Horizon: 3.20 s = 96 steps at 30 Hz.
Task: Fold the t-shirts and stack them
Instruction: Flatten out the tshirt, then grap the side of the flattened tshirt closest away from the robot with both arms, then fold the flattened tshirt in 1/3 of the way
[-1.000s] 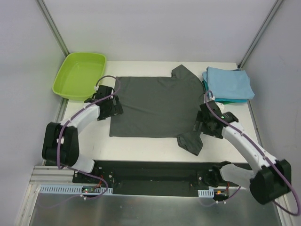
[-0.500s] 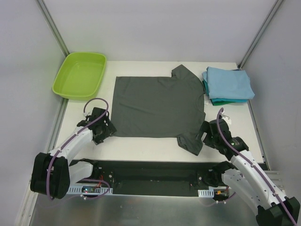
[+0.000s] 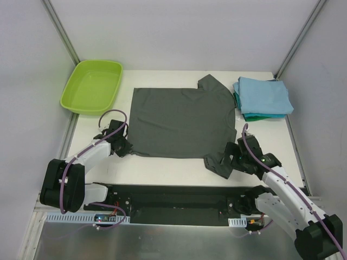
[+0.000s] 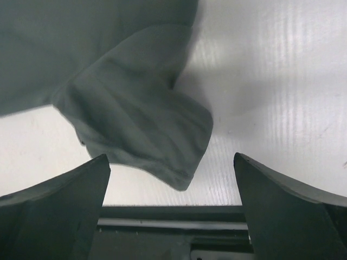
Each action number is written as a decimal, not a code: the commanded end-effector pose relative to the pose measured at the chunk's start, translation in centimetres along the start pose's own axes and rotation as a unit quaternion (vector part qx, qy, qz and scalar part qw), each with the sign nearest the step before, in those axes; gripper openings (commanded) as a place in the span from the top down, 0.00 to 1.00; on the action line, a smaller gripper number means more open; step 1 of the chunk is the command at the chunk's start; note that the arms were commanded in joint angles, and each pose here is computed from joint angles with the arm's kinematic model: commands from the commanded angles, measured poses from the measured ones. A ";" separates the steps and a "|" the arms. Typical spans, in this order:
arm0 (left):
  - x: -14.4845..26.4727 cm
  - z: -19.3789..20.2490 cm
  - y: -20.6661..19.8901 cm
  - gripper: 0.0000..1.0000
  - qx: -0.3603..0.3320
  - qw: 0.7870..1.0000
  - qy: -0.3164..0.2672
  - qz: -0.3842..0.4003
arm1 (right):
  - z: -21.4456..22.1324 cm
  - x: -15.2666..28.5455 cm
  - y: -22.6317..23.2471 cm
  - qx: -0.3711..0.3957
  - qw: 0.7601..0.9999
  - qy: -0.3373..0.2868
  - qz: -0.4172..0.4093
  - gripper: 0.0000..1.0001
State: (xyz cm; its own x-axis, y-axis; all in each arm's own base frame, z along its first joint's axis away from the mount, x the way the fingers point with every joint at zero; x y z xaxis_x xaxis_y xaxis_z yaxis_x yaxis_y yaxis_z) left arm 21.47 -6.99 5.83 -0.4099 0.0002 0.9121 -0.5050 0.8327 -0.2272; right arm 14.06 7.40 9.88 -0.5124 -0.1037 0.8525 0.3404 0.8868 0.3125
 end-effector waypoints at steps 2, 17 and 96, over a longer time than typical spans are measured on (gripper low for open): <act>-0.6 0.3 2.1 1.00 -0.021 0.999 -0.008 -0.049 | 1.3 2.2 2.2 0.110 0.988 0.082 -0.074 0.04; 0.5 -1.3 2.2 1.00 -0.019 0.998 -0.041 -0.048 | 4.2 0.3 6.1 0.309 0.944 0.111 -0.040 0.26; 0.4 -10.3 -3.2 1.00 0.022 0.992 -0.070 -0.102 | -18.2 -7.3 14.2 0.635 0.771 0.044 0.007 0.96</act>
State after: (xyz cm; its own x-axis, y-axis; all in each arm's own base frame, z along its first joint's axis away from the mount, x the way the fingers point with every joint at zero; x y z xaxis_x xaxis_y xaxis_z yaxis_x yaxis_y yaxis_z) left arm 29.83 -4.93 9.89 -0.3884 -0.1942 0.9008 -0.6051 0.7910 -0.0904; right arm 34.00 12.30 14.22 -0.3989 -0.0456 0.9158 -0.6068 0.7620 -0.2263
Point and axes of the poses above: each gripper's point midway between its finger pads, its own x axis back along the fingers, its own y axis along the line the jaws close on, z = x × y, the point moved 5 cm from there along x, back along the fingers, and after that the axes turned 9 degrees about -x, right-handed, at the moved point
